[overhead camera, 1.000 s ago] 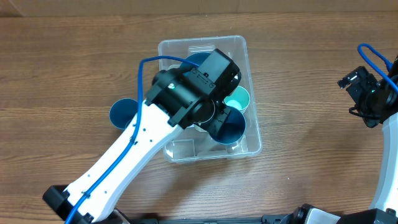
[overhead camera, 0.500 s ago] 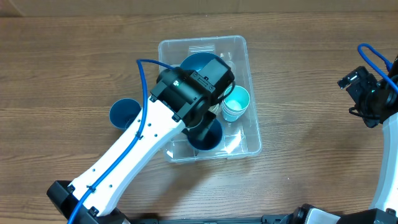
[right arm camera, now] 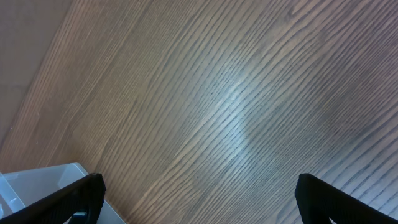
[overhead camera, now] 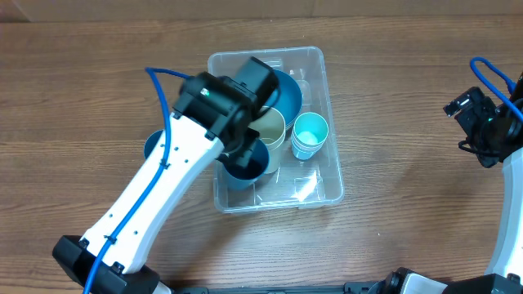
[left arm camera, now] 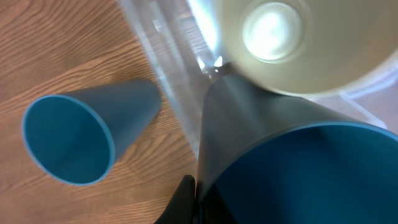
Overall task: Pack container
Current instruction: 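Carry the dark blue cup into the bin's front left and release it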
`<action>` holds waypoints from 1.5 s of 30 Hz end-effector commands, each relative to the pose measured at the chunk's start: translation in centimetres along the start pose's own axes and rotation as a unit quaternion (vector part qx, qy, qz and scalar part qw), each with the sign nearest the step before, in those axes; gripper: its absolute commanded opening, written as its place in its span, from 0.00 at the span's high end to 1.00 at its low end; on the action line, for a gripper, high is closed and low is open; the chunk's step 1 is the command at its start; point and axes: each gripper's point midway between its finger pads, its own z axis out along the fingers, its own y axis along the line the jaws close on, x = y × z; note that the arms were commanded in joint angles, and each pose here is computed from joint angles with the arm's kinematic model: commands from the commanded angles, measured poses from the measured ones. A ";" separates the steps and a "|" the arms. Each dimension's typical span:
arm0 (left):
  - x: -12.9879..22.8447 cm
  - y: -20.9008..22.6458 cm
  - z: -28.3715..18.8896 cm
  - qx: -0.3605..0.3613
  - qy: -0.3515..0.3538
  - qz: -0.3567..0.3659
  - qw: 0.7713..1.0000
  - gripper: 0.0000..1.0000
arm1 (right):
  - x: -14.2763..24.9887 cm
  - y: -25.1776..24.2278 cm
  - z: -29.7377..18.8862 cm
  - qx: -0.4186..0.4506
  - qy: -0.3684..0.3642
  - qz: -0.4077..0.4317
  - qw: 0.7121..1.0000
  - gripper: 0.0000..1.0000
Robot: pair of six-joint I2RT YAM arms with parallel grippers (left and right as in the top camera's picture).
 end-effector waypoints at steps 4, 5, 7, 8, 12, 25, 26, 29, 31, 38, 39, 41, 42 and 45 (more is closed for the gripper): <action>-1.0 2.7 -0.5 -0.007 -0.029 -0.055 0.998 0.96 | -0.4 0.2 -0.2 -0.004 -0.005 0.005 1.000 0.00; -1.2 2.7 -0.5 -0.005 -0.031 -0.058 0.998 0.96 | -0.4 0.2 -0.2 -0.004 -0.005 0.005 1.000 0.00; -1.2 2.9 -0.5 -0.005 -0.032 -0.062 0.998 0.96 | -0.4 0.2 -0.2 -0.004 -0.005 0.005 1.000 0.00; -1.2 3.0 -0.5 -0.005 -0.030 -0.061 0.998 0.96 | -0.4 0.2 -0.2 -0.004 -0.005 0.005 1.000 0.00; -1.1 3.1 -0.5 -0.010 -0.029 -0.061 0.998 0.96 | -0.4 0.2 -0.2 -0.004 -0.005 0.005 1.000 0.00; -0.8 1.4 -0.5 0.039 -0.019 -0.055 0.998 0.83 | -0.4 0.2 -0.2 -0.004 -0.006 0.005 1.000 0.00; -0.9 1.3 -0.5 0.041 -0.019 -0.056 0.997 0.80 | -0.4 0.2 -0.2 -0.004 -0.005 0.005 1.000 0.00; -0.8 0.8 -0.6 0.054 -0.017 -0.055 0.997 0.78 | -0.4 0.2 -0.2 -0.004 -0.005 0.005 1.000 0.00; -0.8 0.8 -0.6 0.055 -0.017 -0.055 0.997 0.78 | -0.4 0.2 -0.2 -0.004 -0.005 0.005 1.000 0.00; -0.9 0.8 -0.6 0.055 -0.018 -0.055 0.997 0.78 | -0.4 0.2 -0.2 -0.004 -0.005 0.005 1.000 0.00; -0.9 0.8 -0.6 0.055 -0.018 -0.055 0.997 0.79 | -0.4 0.2 -0.2 -0.004 -0.005 0.005 1.000 0.00; -0.9 1.2 -0.6 0.044 -0.021 -0.057 0.997 0.81 | -0.4 0.2 -0.2 -0.004 -0.005 0.005 1.000 0.00; -0.9 1.8 -0.8 0.031 -0.026 -0.061 0.997 0.81 | -0.4 0.2 -0.2 -0.004 -0.005 0.005 1.000 0.00; -0.6 4.6 -2.1 -0.022 -0.044 -0.091 0.995 0.72 | -0.4 0.2 -0.2 -0.004 -0.006 0.005 1.000 0.00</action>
